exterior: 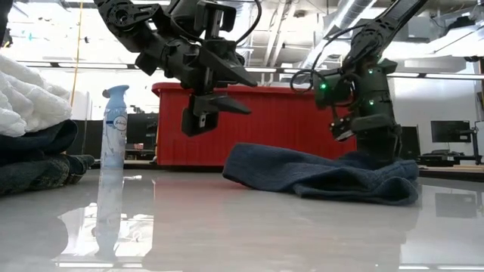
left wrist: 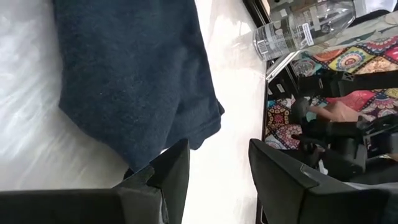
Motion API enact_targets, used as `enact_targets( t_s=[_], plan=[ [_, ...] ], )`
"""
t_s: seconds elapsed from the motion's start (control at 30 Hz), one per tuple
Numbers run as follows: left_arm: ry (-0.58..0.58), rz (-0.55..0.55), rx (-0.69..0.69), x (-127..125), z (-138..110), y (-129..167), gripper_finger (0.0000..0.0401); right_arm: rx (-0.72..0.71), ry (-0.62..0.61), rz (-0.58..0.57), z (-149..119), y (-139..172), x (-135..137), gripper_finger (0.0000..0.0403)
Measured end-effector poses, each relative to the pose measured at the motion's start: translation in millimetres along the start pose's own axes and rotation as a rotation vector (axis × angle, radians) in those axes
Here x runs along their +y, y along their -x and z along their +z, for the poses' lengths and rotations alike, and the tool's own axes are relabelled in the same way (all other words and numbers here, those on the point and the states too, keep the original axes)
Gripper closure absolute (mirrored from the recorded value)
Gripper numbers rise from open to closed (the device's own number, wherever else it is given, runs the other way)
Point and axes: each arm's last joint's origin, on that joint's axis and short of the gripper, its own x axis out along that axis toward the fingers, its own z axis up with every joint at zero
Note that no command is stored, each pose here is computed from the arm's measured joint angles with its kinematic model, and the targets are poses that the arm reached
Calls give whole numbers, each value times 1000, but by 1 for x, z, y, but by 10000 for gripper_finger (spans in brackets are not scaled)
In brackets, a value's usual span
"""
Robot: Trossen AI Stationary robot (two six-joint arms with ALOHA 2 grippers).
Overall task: Fold Laundry from Bin
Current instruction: Fold the gray shorts from the red bin
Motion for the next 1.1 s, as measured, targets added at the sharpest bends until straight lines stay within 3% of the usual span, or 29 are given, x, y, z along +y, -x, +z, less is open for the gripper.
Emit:
enact_targets(
  t_s=[0.13,0.3,0.33,0.53,0.8,1.1],
  plan=[
    [2,15,-14,1,0,0,246,-11,3,-13,-1,0,4,187],
    [4,51,-56,2,1,0,246,-80,15,-21,-5,11,4,349],
    [4,56,-61,2,2,0,246,-108,15,-34,-6,15,3,358],
    [18,60,-67,2,2,0,246,-240,-76,-42,-20,48,0,354],
    [21,63,-74,2,2,0,246,-307,-134,-99,-50,99,-6,354],
    [39,61,-76,2,2,0,246,-306,-148,-323,-79,153,-13,354]
  ],
)
